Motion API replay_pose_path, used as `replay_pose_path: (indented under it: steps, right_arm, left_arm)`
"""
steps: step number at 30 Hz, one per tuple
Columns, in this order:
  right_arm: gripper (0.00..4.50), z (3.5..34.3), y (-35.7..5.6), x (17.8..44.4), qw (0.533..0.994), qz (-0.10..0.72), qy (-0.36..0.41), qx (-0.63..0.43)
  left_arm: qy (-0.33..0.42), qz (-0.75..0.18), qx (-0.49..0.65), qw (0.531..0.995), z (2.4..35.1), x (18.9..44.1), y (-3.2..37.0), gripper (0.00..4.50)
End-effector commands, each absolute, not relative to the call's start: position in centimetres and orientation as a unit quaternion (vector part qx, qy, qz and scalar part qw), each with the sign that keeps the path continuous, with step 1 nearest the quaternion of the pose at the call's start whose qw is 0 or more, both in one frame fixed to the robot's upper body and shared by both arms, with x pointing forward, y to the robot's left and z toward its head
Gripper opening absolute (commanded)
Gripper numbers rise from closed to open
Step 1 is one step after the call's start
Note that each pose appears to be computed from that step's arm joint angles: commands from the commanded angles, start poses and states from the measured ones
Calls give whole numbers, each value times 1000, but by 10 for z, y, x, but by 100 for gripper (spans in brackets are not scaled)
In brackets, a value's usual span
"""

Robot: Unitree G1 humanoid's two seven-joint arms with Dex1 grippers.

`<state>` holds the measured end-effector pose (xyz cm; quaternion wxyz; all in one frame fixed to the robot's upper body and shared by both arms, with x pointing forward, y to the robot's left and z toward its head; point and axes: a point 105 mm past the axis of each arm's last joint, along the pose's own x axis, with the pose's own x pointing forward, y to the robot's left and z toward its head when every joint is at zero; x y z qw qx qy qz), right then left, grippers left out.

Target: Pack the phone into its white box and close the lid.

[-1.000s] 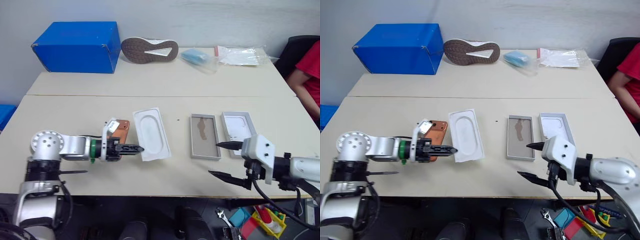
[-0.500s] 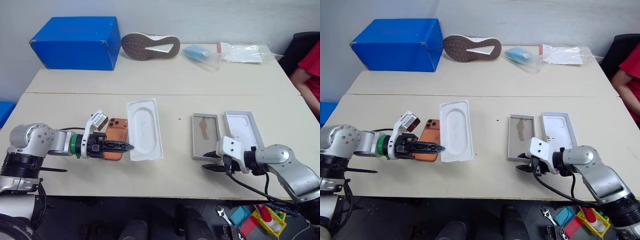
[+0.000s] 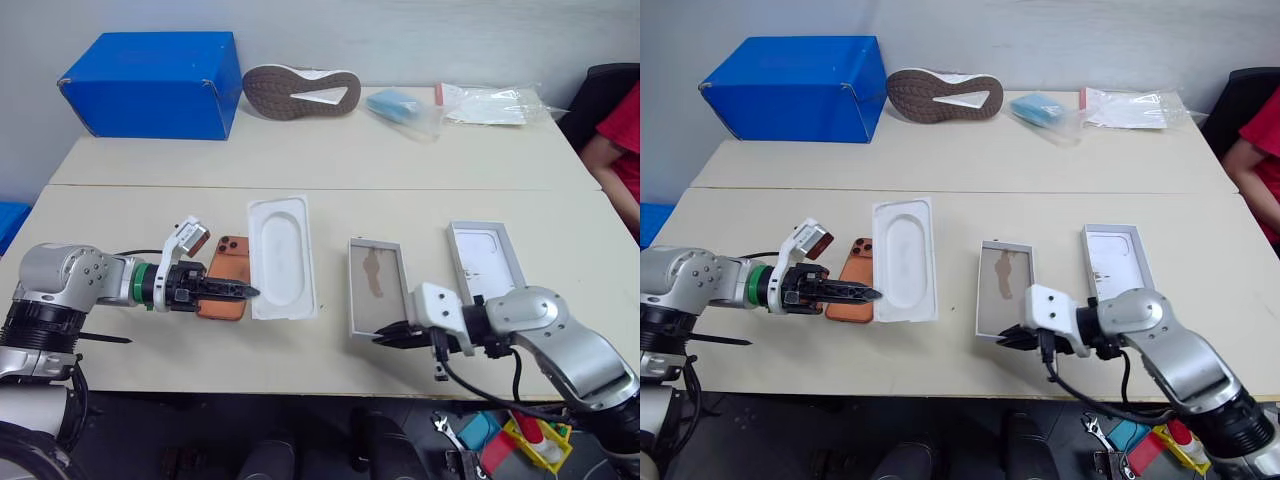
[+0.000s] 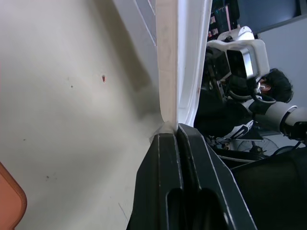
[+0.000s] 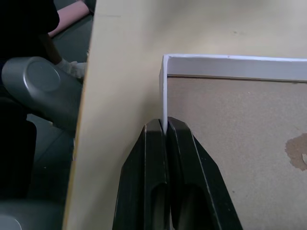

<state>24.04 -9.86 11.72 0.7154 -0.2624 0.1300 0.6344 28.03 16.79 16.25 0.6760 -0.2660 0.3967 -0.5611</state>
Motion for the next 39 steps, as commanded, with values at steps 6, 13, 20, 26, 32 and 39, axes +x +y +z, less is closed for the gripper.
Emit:
replay_pose_path:
  steps: [6,13,20,26,32,39]
  right_arm:
    - [4,93,-97,244,711,611,125,-325]
    - [43,96,-95,238,725,612,126,-290]
    - [258,127,-105,215,757,596,104,-247]
    - [446,170,-138,193,806,548,78,-212]
    - [446,189,-173,178,849,476,92,-211]
    - [446,190,-178,173,866,444,95,-211]
  left_arm:
    - [402,-587,-251,656,174,277,157,0]
    - [415,-595,-248,641,171,281,139,0]
    - [428,-603,-249,626,166,284,112,0]
    - [445,-598,-251,617,156,284,90,0]
    - [477,-583,-231,616,138,283,63,0]
    - [482,-560,-236,631,126,288,49,0]
